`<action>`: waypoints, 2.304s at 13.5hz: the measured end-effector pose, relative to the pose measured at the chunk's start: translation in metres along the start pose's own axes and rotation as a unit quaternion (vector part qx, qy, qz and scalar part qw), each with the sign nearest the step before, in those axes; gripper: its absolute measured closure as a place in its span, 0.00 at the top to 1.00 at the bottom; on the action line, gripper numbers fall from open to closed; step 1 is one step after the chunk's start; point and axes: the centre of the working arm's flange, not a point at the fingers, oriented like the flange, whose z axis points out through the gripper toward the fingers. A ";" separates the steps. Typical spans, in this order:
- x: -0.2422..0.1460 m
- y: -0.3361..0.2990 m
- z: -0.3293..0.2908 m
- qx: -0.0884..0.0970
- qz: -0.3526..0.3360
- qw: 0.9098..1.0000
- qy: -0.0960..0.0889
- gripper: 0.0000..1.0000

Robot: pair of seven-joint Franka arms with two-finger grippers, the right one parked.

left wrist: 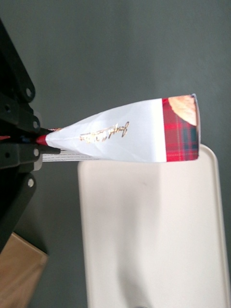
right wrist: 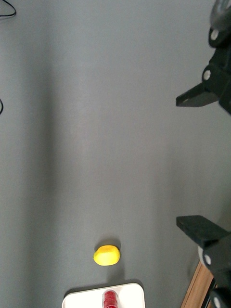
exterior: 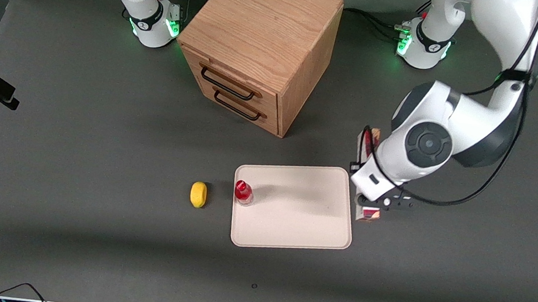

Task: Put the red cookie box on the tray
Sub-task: 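Carry the held cookie box over the white tray, then lower the box onto the tray and open the left gripper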

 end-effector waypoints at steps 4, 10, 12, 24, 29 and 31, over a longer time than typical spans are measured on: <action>0.027 0.018 0.063 -0.022 -0.040 0.999 0.020 0.04; 0.030 0.052 0.120 -0.003 -0.043 0.997 0.056 0.04; 0.034 0.052 0.135 0.000 -0.036 0.997 0.064 0.04; 0.044 0.047 0.145 0.002 -0.032 0.996 0.080 0.76; 0.039 0.011 0.052 0.030 0.018 0.998 0.057 1.00; 0.026 -0.018 -0.006 0.018 0.016 0.999 0.036 1.00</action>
